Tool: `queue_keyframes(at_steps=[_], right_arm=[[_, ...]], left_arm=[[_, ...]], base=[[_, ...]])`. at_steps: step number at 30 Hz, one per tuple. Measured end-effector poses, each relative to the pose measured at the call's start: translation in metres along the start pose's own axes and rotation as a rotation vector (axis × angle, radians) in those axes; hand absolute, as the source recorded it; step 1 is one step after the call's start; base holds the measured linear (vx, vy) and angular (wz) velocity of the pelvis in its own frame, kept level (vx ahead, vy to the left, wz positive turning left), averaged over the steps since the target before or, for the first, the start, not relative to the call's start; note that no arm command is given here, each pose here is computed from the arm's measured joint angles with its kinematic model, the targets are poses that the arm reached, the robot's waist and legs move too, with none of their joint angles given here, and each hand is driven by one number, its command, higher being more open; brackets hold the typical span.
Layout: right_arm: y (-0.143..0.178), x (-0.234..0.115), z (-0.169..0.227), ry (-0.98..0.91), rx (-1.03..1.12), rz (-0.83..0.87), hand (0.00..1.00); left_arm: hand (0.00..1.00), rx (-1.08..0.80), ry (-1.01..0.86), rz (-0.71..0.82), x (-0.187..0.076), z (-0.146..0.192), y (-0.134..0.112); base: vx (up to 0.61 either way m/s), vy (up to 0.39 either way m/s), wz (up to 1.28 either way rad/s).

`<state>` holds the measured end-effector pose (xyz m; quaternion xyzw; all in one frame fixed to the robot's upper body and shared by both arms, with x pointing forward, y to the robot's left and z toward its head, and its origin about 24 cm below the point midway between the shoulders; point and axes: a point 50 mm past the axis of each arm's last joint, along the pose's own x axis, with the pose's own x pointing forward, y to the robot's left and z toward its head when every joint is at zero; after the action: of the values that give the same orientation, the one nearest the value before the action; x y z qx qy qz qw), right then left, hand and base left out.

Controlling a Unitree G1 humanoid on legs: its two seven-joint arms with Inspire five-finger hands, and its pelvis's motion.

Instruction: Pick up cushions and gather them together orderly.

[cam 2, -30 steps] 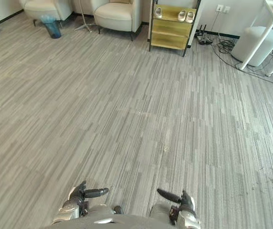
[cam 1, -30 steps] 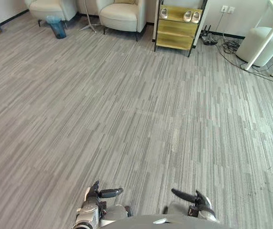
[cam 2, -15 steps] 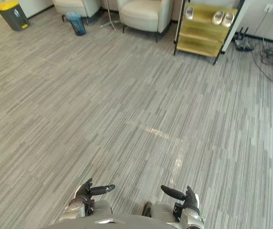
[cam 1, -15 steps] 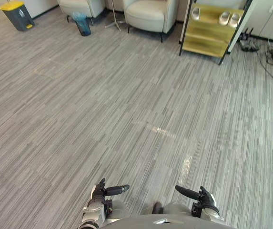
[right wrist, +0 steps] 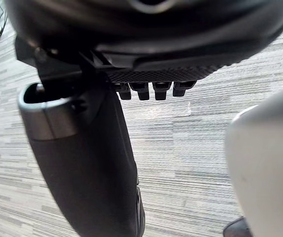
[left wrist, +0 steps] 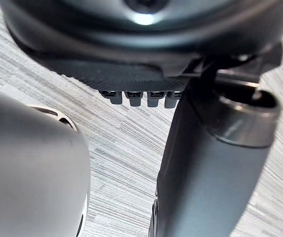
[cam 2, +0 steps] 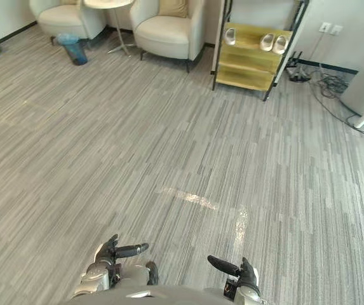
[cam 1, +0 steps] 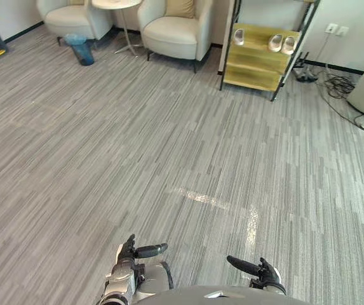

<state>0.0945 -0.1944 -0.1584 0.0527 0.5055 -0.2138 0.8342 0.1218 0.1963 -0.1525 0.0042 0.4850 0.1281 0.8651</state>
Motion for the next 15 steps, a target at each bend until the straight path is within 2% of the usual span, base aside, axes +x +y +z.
queue_keyframes(at_steps=[6, 10, 15], right_arm=[[0.001, 0.002, 0.006, -0.023, -0.020, 0.013, 1.00], [-0.020, 0.006, 0.006, 0.001, -0.001, -0.050, 1.00], [-0.022, 0.005, 0.000, 0.022, 0.023, -0.073, 1.00]], left_arm=[[1.00, 0.019, 0.026, -0.006, -0.001, -0.008, -0.001], [1.00, 0.005, 0.082, -0.052, -0.005, -0.021, -0.019], [1.00, -0.017, 0.060, -0.040, -0.003, -0.014, -0.017]], base=[[0.30, -0.171, 0.07], [0.28, -0.234, -0.23], [0.17, -0.178, 0.17]])
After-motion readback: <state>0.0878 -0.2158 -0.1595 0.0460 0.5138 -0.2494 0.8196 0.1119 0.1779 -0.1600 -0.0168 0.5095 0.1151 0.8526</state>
